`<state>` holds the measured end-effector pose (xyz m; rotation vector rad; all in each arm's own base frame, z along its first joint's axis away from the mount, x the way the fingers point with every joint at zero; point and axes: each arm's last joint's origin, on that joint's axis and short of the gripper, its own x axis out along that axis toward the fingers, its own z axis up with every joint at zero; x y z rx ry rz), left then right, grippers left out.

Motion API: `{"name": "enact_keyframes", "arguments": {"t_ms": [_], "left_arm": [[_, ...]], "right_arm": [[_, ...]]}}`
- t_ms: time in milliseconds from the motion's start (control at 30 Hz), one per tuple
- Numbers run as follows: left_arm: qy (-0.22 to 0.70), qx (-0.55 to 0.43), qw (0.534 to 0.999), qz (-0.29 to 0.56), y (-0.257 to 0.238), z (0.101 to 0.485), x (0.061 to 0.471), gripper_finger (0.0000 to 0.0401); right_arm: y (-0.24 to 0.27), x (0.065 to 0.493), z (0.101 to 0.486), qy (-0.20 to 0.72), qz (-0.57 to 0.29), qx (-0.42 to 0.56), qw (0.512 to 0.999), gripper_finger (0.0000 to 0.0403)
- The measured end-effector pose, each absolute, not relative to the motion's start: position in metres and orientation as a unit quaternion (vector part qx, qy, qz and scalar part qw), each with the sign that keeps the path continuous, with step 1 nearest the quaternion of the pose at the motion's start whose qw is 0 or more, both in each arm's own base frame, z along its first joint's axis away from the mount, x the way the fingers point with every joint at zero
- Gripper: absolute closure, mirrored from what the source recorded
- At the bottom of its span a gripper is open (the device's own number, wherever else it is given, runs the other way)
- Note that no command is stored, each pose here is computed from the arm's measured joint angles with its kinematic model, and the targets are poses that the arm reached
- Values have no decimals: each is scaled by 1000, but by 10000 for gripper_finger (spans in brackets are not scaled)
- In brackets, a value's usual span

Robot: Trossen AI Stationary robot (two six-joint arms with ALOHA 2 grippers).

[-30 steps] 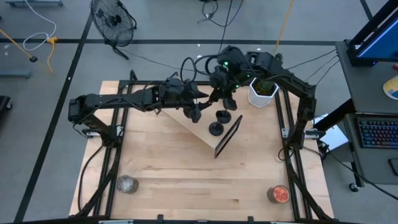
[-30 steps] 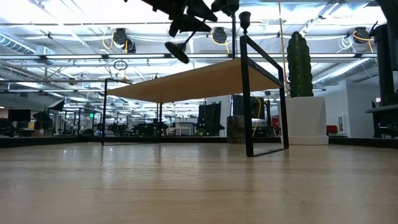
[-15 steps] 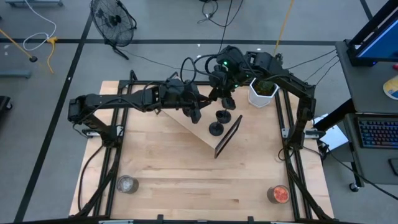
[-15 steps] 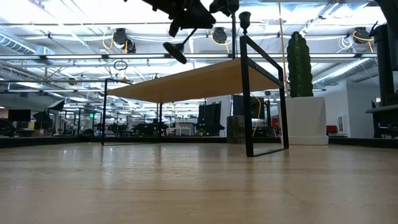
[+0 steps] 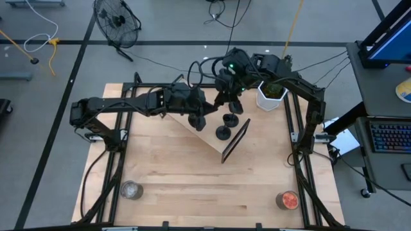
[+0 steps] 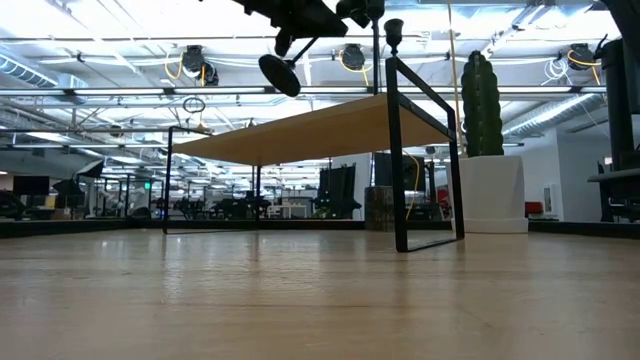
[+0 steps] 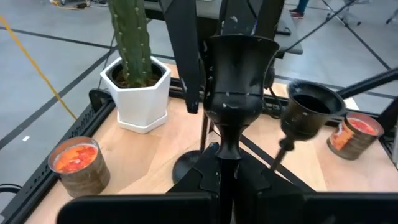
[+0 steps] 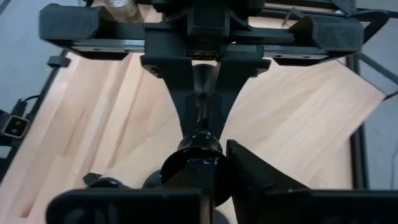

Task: Pick & Place candle stick holders
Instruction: Put the black candle holder on the shelf

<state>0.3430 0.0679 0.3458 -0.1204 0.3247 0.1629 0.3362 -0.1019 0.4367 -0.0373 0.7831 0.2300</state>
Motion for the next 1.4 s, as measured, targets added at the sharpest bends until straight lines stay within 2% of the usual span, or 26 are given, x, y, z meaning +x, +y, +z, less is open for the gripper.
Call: {"name": "enact_keyframes", "arguments": {"t_ms": [667,800,967,1233,1400], "left_arm": [[194,-54,968,153,73,340,339,393],[195,-50,961,191,76,339,338,393],[183,-62,962,193,81,341,338,393],[114,-35,976,180,82,351,343,393],[54,-29,986,156,81,331,344,393]], "right_arm": [[-103,328,446,384,38,-48,921,267],[-98,319,458,359,46,-53,931,260],[-93,300,477,328,20,-74,942,262],[-83,262,506,290,-29,-102,951,263],[-76,241,519,264,-36,-100,959,264]]}}
